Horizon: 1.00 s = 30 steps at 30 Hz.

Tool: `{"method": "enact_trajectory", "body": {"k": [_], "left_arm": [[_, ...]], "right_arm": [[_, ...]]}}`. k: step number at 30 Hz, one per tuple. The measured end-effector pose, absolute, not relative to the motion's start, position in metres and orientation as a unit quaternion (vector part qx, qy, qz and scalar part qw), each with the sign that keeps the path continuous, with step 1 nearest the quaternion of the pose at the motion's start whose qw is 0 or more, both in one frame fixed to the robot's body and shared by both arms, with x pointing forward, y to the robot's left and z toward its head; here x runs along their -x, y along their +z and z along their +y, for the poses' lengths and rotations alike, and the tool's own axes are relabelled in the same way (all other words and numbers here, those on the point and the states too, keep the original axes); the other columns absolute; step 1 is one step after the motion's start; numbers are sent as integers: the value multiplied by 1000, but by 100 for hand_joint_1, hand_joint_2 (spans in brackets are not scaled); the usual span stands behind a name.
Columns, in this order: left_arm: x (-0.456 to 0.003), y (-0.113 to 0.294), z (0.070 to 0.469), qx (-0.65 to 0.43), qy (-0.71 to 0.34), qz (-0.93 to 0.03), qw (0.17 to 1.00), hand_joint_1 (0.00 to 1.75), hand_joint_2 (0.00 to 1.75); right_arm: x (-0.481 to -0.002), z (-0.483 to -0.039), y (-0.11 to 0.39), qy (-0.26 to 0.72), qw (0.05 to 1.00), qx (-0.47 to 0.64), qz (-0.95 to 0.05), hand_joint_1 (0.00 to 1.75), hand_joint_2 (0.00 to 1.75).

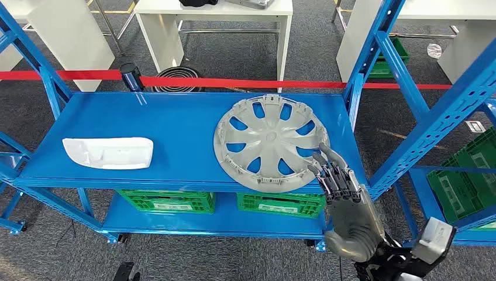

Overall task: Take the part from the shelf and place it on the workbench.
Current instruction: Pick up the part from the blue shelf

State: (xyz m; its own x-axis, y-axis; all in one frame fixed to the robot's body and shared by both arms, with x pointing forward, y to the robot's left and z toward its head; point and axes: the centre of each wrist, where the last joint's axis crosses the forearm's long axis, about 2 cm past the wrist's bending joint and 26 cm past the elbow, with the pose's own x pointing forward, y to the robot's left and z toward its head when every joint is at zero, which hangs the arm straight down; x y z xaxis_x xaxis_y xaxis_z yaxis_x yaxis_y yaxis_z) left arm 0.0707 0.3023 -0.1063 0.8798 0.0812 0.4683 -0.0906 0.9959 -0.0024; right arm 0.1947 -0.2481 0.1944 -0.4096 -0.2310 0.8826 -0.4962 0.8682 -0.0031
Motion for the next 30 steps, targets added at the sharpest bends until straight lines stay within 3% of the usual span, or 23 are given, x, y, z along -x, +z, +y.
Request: {"method": "enact_trajectory", "body": {"k": [8,22,30], "left_arm": [[-73,-106,303,-9,32,-234,972,0,0],[-79,-105,304,-7,23,-235,972,0,0],[-75,-106,302,-3,34,-233,972,0,0]], "right_arm": [[-204,-248,196,203,485,-96,-845,0,175],[-221,-248,192,282,452,-33,-846,0,175],[-240,-241,190,352,398,63,-845,0,175]]}}
